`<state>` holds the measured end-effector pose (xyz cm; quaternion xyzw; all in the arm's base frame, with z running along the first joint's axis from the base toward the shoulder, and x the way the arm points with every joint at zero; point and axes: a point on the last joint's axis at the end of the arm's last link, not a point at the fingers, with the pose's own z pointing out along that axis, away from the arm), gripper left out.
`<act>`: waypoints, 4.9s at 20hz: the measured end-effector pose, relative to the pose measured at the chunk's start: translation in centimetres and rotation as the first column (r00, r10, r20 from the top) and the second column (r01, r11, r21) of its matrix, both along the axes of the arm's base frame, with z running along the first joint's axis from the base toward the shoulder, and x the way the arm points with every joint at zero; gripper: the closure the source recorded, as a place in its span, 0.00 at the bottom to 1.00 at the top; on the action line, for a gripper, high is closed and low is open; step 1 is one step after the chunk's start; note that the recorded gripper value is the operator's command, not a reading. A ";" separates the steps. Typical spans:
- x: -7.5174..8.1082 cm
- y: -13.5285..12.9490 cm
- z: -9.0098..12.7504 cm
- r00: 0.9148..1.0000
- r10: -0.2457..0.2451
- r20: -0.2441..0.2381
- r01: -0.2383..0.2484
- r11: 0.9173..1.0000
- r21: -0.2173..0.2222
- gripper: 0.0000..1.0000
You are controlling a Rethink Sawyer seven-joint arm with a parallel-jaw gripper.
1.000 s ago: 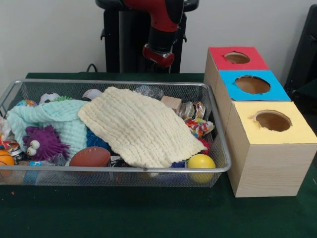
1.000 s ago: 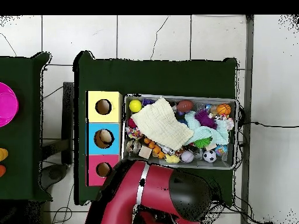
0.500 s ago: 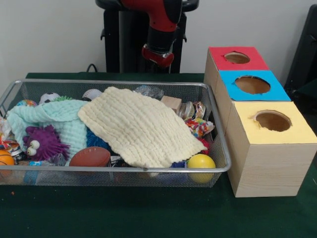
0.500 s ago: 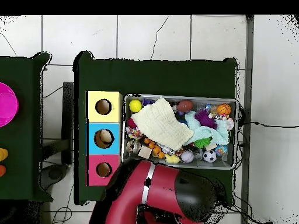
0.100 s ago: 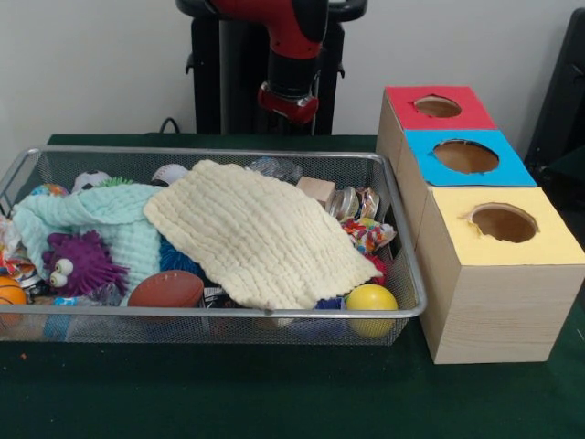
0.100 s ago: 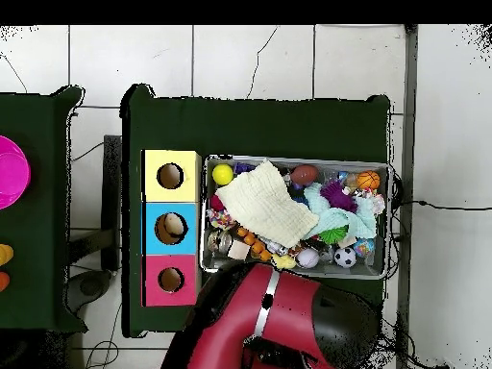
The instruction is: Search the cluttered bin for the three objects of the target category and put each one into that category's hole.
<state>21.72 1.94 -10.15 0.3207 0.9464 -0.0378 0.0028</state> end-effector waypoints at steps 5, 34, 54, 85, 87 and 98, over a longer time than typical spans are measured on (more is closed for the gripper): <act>0.1 -0.4 0.1 1.000 -0.001 -0.010 0.001 1.000 0.021 0.00; 1.2 -1.3 4.3 0.992 -0.059 -0.112 0.055 0.998 -0.042 0.00; 2.5 -0.8 7.0 0.970 -0.184 0.158 0.203 0.972 -0.119 0.00; 4.7 -1.2 3.6 0.911 -0.171 0.375 0.222 0.970 -0.098 0.00; 4.7 -1.2 3.6 0.911 -0.170 0.376 0.221 0.970 -0.098 0.00; 6.1 -1.7 3.1 0.868 -0.142 0.476 0.226 0.966 -0.123 0.00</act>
